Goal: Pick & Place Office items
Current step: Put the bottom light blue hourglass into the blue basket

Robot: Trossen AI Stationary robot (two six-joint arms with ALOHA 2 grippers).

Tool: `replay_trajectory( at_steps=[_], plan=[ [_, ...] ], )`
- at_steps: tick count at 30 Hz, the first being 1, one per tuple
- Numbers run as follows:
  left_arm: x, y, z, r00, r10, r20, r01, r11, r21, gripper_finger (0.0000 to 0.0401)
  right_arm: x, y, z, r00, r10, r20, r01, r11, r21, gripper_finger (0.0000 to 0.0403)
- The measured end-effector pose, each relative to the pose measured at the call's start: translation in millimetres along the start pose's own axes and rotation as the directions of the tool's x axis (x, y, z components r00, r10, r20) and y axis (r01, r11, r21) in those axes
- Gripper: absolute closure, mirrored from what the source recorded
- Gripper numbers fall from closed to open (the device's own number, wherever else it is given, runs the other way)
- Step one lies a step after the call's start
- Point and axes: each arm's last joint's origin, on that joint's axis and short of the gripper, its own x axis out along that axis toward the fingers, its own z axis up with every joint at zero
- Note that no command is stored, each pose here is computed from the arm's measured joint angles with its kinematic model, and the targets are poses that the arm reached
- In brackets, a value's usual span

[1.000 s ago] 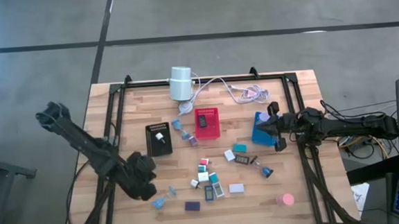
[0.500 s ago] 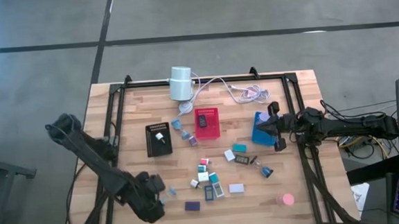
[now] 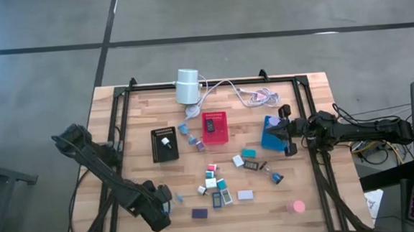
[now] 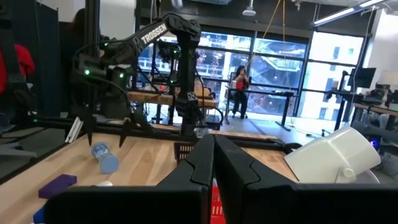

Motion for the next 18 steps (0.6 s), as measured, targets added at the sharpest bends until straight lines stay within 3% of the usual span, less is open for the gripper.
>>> replay_trajectory(
  at_steps=[9, 18],
  plan=[
    [23, 17, 7, 0.998, 0.061, -0.020, -0.060, 0.997, 0.040, 0.0052, 0, 0, 0, 1.000, 0.000, -0.001, 0.000, 0.999, 0.033, 0.0394],
    [28, 29, 21, 0.995, 0.082, -0.048, -0.067, 0.962, 0.264, 0.0107, 0, 0, -1, 1.000, 0.000, -0.005, 0.000, 0.998, 0.056, 0.0394]
  ],
)
